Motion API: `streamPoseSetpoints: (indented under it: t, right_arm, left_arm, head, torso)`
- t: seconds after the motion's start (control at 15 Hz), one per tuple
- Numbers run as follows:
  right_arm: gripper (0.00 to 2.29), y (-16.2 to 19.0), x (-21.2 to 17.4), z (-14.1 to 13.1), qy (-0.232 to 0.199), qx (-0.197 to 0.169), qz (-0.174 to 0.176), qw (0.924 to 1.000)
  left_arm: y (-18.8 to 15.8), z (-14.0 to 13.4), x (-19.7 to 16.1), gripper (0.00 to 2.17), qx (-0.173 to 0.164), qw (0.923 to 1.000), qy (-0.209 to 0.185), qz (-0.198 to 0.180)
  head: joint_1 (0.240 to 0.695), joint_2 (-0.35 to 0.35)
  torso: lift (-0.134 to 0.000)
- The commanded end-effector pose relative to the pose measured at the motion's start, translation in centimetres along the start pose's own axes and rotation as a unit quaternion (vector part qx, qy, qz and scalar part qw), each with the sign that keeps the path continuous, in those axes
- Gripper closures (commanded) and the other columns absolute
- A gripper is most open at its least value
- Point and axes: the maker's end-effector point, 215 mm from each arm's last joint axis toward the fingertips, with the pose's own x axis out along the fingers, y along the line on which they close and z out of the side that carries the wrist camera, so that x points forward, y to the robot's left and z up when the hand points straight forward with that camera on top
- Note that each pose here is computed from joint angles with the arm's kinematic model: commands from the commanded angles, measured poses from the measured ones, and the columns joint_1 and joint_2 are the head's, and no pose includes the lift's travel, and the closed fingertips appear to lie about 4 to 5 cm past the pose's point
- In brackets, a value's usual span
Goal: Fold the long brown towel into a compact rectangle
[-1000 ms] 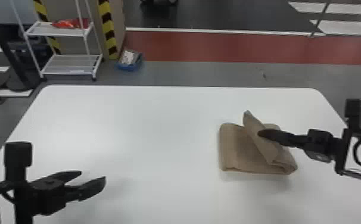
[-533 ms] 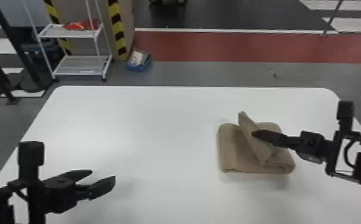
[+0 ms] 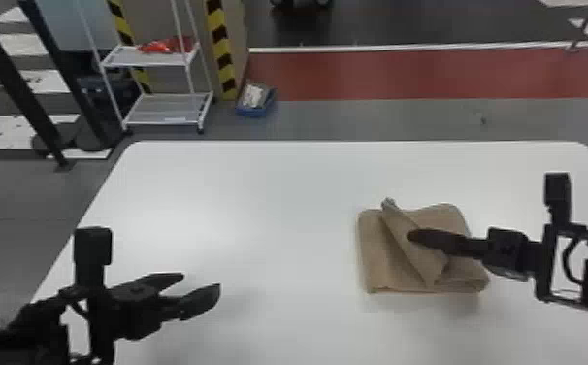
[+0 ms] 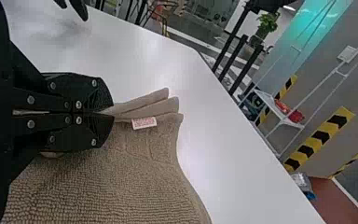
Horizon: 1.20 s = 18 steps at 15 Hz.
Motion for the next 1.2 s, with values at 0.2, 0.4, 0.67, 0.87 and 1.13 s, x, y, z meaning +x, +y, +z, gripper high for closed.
streamPoseSetpoints:
  t: [0.2, 0.4, 0.67, 0.87, 1.13]
  right_arm:
    - [0.07, 1.9, 0.7, -0.9, 0.005, 0.012, 0.042, 0.9990]
    - [0.07, 4.0, 0.5, -0.2, -0.015, 0.030, 0.098, 0.9946]
    - [0.08, 4.9, -0.3, 1.6, -0.053, 0.036, 0.128, 0.9897]
    - [0.11, 0.9, -2.0, 2.7, -0.079, 0.033, 0.060, 0.9946]
    - [0.12, -2.8, -7.6, 0.4, -0.074, 0.075, 0.008, 0.9944]
  left_arm:
    - [0.2, -0.1, 0.3, 0.04, -0.002, 1.0000, 0.002, 0.002]
    - [0.1, 0.1, 0.5, 0.04, -0.001, 1.0000, 0.000, 0.002]
    - [0.0, 0.0, 0.6, 0.04, -0.002, 1.0000, 0.000, 0.000]
    - [0.2, -0.2, 0.4, 0.04, -0.005, 1.0000, 0.002, 0.001]
    - [0.1, 0.0, 0.4, 0.04, -0.002, 1.0000, 0.001, -0.001]
  head:
    - [0.695, 0.113]
    - [0.695, 0.122]
    - [0.695, 0.134]
    - [0.695, 0.115]
    - [0.695, 0.050]
  torso:
    - [-0.120]
    - [-0.120]
    - [-0.120]
    - [-0.120]
    - [-0.120]
